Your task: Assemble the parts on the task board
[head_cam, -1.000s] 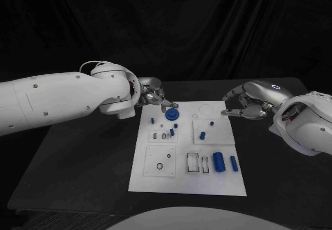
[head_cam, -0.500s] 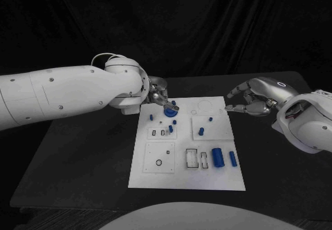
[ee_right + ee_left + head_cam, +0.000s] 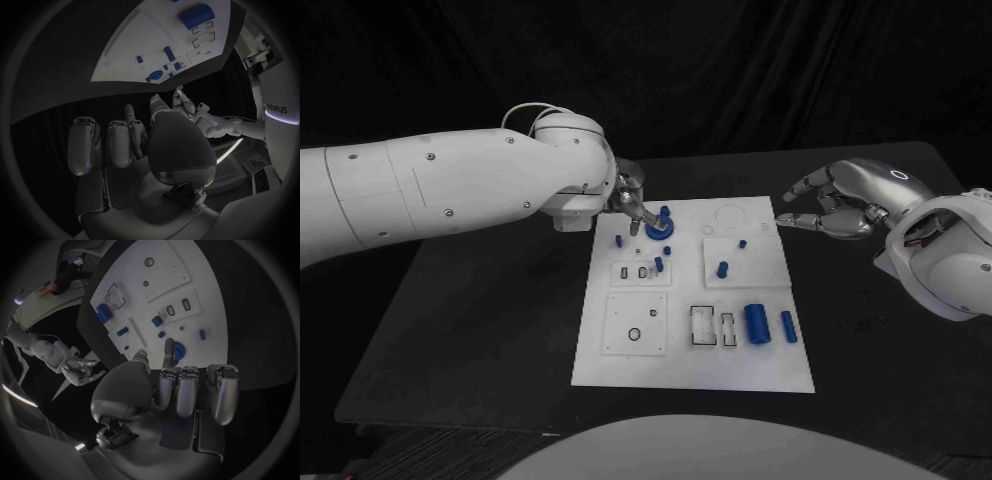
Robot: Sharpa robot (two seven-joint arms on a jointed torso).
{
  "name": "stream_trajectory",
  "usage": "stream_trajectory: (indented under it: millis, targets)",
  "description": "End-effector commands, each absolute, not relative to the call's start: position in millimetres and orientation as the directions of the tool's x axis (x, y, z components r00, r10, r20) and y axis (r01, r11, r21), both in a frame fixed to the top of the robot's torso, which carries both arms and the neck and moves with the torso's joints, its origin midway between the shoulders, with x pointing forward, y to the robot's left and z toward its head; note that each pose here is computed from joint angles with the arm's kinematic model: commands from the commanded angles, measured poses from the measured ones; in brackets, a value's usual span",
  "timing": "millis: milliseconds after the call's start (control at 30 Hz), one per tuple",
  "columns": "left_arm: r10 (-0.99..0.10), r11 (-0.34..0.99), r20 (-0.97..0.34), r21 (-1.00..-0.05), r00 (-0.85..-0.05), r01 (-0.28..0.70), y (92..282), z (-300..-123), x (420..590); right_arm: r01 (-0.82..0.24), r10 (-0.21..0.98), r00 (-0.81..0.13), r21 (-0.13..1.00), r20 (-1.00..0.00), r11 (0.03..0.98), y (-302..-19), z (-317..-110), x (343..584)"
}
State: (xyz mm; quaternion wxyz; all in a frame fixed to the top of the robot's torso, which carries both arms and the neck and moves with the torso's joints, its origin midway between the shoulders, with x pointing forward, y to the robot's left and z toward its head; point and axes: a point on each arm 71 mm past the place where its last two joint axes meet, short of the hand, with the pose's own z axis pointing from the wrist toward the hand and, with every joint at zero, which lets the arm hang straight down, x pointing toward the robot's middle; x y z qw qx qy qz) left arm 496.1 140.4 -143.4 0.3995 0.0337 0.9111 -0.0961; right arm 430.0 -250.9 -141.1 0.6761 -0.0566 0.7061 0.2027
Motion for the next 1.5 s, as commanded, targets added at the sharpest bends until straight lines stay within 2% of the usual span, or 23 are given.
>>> stream_trajectory:
  millis: [33, 467, 1500]
  targets:
    - [0.015, 0.992, -0.711, -0.078, -0.703, 0.1, 142.4, -153.4, 498.7, -0.34, 0.205, -0.057, 0.212, -0.977, 0.916, -253, -142, 430]
    - [-0.011, 0.991, -0.698, -0.101, -0.716, 0.084, 139.3, -174.5, 501.2, -0.341, 0.208, -0.066, 0.218, -0.976, 0.914, -253, -149, 428]
    - [-0.027, 0.977, -0.668, -0.174, -0.744, 0.122, 123.3, -204.9, 491.3, -0.335, 0.199, -0.093, 0.219, -0.976, 0.916, -254, -163, 429]
